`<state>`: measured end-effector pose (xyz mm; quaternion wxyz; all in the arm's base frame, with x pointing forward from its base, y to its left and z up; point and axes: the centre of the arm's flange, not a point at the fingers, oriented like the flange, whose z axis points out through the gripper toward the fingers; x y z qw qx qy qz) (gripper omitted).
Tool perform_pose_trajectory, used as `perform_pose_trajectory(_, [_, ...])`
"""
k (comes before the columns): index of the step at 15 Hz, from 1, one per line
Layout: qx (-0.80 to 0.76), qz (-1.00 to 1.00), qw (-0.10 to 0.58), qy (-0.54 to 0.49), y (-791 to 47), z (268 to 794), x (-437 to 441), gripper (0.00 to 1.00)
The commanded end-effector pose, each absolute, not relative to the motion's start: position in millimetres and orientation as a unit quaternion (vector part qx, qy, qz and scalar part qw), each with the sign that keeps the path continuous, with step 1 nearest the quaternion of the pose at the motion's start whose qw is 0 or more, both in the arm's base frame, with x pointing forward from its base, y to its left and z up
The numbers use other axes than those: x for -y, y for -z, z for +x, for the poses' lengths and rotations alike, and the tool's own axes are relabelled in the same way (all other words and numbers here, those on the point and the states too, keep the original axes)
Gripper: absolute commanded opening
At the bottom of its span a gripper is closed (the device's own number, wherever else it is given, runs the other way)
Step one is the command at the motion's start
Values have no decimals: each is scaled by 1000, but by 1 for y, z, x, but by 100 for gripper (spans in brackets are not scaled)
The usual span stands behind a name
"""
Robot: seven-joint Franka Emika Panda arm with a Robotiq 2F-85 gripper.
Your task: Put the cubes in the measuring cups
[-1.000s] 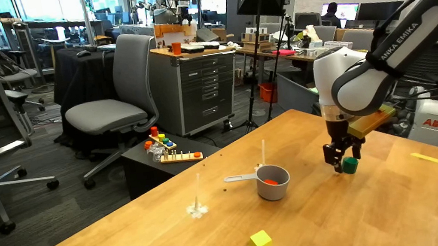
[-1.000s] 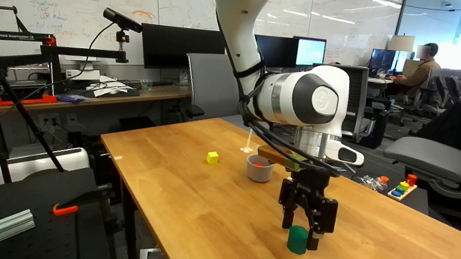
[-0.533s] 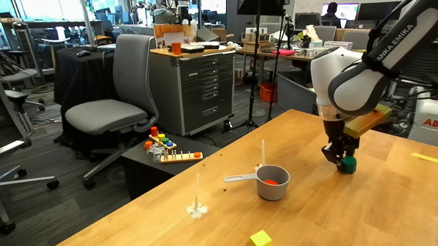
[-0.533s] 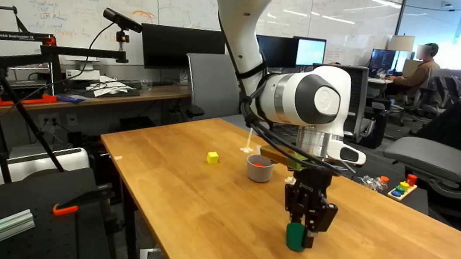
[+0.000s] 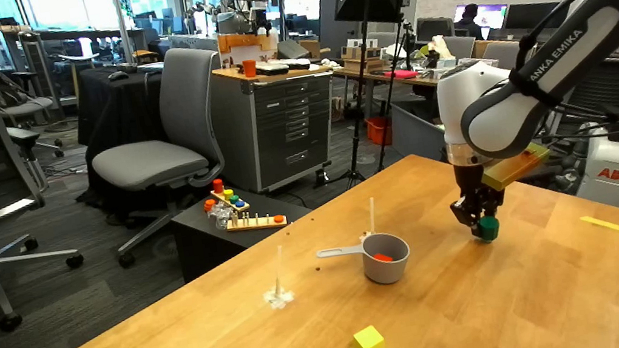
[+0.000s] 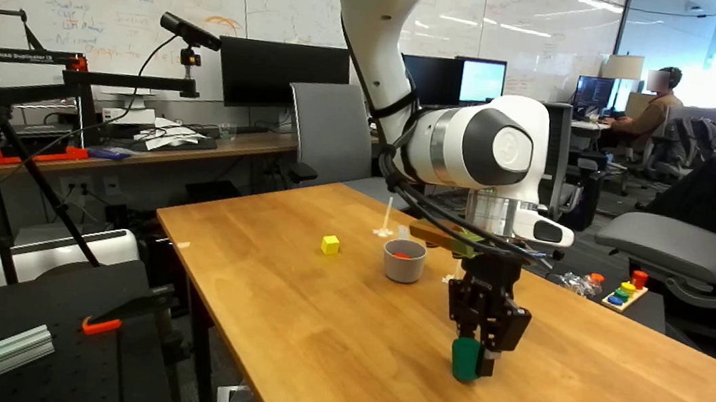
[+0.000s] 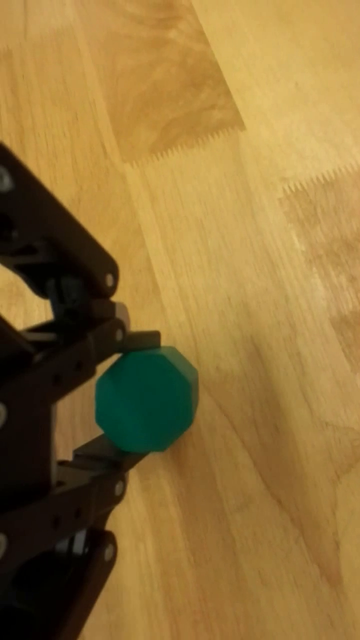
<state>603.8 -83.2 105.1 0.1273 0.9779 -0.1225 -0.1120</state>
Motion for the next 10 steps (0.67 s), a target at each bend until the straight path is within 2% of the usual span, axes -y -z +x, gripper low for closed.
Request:
perform_pose_trajectory(1, [123,982,118,84,-150,615,67,17])
perform_pose_trajectory(10, [62,993,94,-36,-282,640,-35,17])
